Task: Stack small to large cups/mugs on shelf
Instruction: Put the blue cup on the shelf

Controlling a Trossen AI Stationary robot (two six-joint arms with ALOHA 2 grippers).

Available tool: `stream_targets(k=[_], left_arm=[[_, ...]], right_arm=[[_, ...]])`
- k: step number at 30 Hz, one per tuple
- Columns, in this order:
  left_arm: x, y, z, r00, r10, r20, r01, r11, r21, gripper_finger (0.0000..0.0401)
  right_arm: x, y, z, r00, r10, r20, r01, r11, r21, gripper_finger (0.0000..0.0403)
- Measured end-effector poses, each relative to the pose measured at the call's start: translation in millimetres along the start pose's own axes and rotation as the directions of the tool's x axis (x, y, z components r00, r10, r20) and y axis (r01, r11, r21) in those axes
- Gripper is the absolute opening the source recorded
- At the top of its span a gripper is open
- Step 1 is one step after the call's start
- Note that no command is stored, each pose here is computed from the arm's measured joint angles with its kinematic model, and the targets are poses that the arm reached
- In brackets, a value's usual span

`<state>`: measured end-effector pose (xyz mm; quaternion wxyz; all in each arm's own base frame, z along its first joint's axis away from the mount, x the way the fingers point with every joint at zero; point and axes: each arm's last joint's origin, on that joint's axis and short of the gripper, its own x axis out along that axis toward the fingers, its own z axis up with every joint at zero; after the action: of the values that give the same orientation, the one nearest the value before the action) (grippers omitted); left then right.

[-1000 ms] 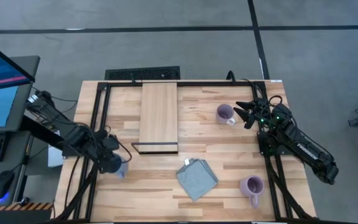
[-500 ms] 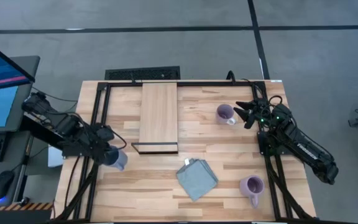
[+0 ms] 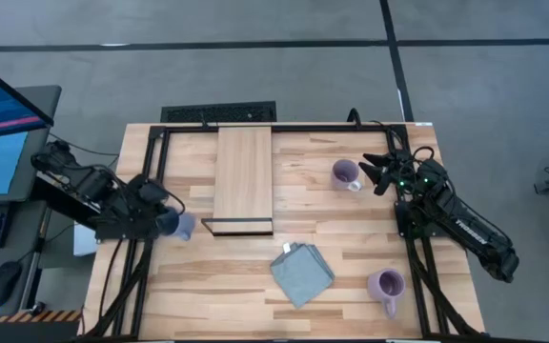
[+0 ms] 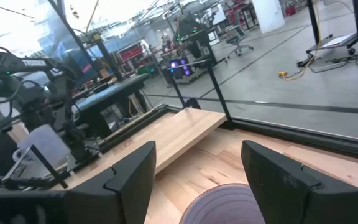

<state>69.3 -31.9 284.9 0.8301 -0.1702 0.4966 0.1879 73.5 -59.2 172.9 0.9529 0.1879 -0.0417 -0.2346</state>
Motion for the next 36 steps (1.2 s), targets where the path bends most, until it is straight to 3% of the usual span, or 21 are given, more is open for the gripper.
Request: stream_targets(k=[14,24,31,36], left_arm=[[-1.9,13.4,-0.6,0.977,0.178,0.119,-0.176,0.984,-0.024,0.0005],[-2.0,21.8,7.0,0.910,0.332,0.248,-0.327,0.943,-0.060,0.0005],[-2.9,27.3,12.3,0.837,0.437,0.329,-0.417,0.899,-0.133,0.0005],[-1.8,25.7,17.7,0.825,0.442,0.352,-0.392,0.896,-0.208,0.0005]], right_arm=[[0.0,0.0,-0.1,1.000,0.000,-0.001,0.000,1.000,0.001,0.0260],[0.0,0.0,-0.1,1.000,0.001,-0.002,-0.001,1.000,0.000,0.0260],[0.0,0.0,-0.1,1.000,0.001,-0.002,-0.001,1.000,0.000,0.0260],[0.0,0.0,-0.2,1.000,0.002,-0.002,-0.002,1.000,0.000,0.0260]])
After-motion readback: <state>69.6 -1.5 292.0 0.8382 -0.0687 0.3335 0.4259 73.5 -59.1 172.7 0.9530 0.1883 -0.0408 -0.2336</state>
